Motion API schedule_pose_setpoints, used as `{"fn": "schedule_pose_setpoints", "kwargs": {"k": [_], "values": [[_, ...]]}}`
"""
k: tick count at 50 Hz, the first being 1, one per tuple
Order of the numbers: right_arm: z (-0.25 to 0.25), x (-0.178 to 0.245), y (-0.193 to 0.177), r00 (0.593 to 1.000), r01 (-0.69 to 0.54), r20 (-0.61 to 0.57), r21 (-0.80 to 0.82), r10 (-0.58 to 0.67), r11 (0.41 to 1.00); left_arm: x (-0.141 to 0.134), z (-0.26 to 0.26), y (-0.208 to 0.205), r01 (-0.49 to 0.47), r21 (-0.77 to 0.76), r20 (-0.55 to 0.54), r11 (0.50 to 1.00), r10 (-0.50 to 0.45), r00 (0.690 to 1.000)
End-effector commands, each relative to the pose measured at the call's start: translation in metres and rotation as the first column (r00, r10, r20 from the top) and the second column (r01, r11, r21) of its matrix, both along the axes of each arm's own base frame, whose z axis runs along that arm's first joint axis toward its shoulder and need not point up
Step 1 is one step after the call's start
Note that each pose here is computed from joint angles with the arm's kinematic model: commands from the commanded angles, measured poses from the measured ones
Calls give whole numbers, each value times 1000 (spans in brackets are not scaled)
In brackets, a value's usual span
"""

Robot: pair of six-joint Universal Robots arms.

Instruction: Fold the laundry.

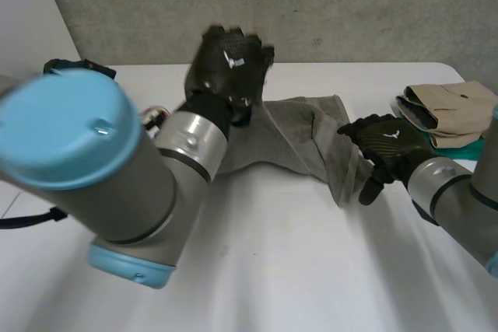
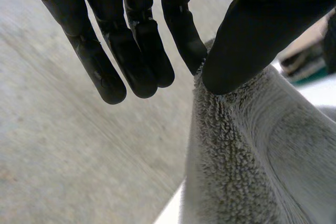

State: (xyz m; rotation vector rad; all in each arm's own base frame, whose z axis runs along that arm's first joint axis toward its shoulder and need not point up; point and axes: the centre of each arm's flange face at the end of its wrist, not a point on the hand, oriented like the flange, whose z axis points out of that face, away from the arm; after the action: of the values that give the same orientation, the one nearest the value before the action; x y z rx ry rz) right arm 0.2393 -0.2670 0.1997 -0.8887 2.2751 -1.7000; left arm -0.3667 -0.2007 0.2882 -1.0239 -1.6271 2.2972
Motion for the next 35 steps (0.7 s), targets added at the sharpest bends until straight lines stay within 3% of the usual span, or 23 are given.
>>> {"fn": "schedule_pose_setpoints", "kwargs": {"k": [1, 8, 15, 19, 24, 26, 29, 35], "values": [[-8, 45, 6, 982, -49, 189, 134, 23, 990, 17, 51, 17, 20, -37, -159, 999, -26, 987], [-48, 64, -27, 979, -1, 201, 205, -41, 979, 34, 92, 31, 25, -89, -276, 996, -49, 960], [-43, 61, -53, 984, 133, 110, 68, -140, 989, 43, 103, 30, -4, -112, -294, 994, -29, 955], [21, 54, -41, 994, 83, 79, -122, -74, 989, 56, 98, 8, -72, -99, -279, 992, 42, 959], [79, 32, -21, 987, -51, -162, -318, -1, 947, 82, 79, -22, -172, -44, -227, 984, 158, 961], [85, 23, -18, 964, -93, -265, -317, 5, 944, 93, 64, -32, -214, -4, -190, 977, 209, 959], [97, 19, -10, 945, -121, -327, -313, 13, 942, 105, 40, -39, -248, 53, -135, 967, 253, 958], [119, 10, 13, 927, -159, -369, -230, 65, 960, 107, -13, -40, -207, 171, -24, 963, 215, 976]]}}
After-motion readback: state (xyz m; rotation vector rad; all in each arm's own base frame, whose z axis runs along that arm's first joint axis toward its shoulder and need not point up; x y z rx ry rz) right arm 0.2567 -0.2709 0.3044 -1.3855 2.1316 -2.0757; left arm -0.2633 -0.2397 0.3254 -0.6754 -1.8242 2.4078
